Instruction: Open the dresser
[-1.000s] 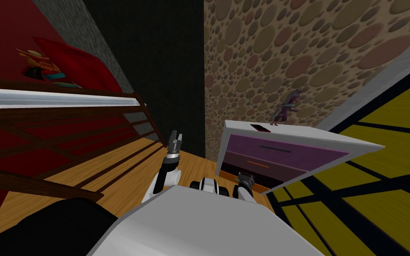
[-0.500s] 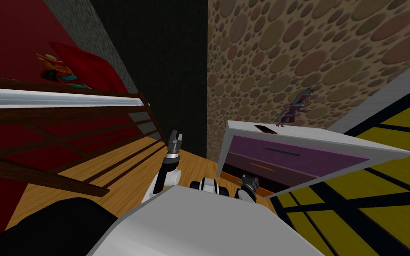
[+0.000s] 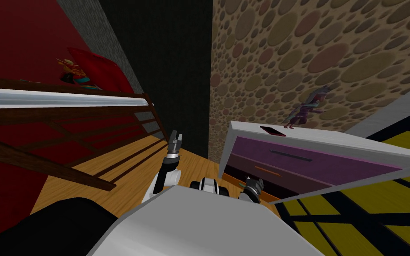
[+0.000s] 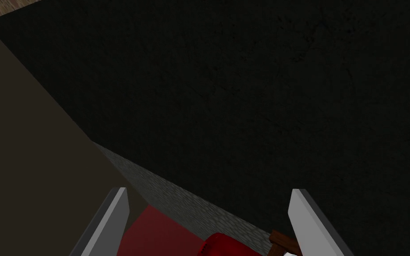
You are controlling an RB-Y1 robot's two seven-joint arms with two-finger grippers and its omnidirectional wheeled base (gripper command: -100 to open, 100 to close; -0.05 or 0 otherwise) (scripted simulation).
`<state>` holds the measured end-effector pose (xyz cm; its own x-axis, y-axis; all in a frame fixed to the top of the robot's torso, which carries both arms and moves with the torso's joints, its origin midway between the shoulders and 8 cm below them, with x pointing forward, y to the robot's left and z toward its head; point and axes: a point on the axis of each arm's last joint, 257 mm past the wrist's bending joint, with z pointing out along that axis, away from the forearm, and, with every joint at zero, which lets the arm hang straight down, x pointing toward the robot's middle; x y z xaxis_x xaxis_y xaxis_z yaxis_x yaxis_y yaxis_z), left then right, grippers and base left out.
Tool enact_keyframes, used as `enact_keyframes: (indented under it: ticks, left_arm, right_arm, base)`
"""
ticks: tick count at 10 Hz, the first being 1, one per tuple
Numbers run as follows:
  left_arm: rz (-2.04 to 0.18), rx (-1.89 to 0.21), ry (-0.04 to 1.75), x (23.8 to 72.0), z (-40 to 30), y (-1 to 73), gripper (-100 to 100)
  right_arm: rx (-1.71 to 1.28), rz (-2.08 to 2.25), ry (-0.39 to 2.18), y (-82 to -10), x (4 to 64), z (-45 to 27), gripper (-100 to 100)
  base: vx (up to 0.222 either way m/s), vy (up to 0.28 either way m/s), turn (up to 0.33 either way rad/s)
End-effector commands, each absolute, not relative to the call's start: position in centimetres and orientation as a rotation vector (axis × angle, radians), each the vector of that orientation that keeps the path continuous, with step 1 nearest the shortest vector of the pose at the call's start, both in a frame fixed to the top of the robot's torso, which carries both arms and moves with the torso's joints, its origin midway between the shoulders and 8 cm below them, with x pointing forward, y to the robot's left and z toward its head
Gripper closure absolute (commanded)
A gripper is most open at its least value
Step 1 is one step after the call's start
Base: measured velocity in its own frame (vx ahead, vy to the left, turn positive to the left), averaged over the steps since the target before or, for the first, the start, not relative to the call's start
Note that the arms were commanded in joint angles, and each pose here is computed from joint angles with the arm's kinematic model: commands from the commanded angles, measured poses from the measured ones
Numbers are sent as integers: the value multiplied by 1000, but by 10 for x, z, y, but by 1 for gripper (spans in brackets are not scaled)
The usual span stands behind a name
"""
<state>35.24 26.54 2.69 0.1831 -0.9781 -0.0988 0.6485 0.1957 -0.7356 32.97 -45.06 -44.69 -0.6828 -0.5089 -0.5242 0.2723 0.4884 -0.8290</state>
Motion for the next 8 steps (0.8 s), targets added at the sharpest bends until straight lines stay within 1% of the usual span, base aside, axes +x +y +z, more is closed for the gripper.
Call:
enact_keyframes:
  ticks: [1, 3, 5, 8]
  left_arm:
    - [-1258, -623, 648, 352, 27, 265, 0]
    - [-1258, -623, 648, 352, 27, 265, 0]
    - [-1258, -623, 648, 352, 27, 265, 0]
    - [-1258, -623, 648, 352, 27, 265, 0]
  right_arm:
    - [-255, -1364, 1903, -461, 325, -437, -100]
    - [-351, -1479, 1817, -473, 322, -422, -100]
    - [-390, -1539, 1770, -479, 319, -413, -100]
    - [-483, -1645, 1663, -489, 317, -394, -100]
  base:
    - [11, 9, 50]
    - [15, 13, 107]
    - [16, 11, 38]
    - [15, 14, 88]
